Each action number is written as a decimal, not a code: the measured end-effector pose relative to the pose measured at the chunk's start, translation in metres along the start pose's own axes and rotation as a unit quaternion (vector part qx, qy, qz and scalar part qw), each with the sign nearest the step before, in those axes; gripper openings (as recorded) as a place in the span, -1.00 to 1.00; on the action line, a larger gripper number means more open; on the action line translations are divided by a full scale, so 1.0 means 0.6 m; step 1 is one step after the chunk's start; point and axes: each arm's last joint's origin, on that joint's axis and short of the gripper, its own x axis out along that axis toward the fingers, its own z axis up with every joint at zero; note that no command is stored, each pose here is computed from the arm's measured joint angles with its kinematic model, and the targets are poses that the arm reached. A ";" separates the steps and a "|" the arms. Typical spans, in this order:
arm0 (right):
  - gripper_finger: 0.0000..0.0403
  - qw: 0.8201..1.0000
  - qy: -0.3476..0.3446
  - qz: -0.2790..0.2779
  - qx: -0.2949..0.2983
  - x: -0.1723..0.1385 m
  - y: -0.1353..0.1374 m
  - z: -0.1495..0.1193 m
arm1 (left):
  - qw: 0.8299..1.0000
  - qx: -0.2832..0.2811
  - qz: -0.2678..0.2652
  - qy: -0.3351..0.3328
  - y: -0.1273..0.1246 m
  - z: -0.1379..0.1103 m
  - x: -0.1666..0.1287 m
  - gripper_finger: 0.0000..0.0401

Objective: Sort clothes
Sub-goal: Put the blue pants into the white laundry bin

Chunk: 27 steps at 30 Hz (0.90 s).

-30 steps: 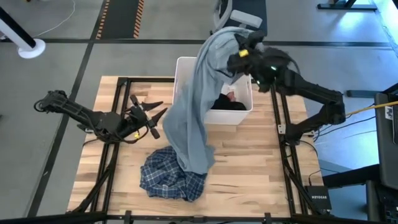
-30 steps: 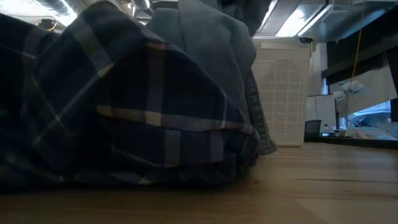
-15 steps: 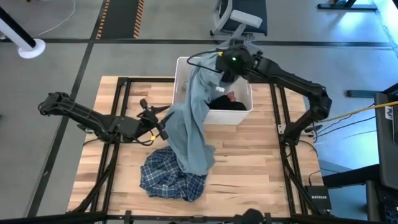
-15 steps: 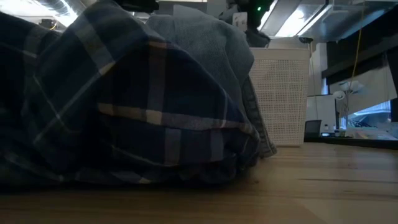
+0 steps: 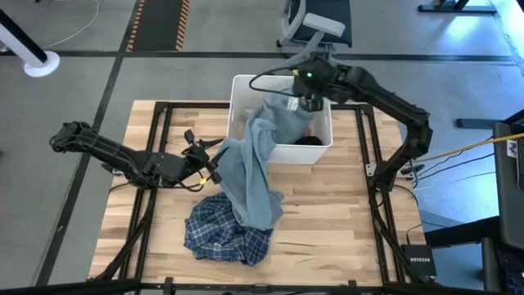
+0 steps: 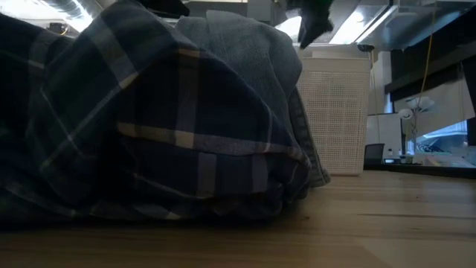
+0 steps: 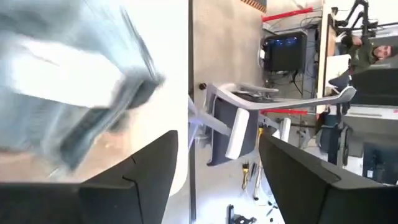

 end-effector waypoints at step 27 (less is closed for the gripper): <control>0.19 0.887 -0.243 0.004 -0.392 -0.135 0.484 0.087 | 1.000 -0.002 0.001 0.001 0.000 0.000 0.001 -0.35</control>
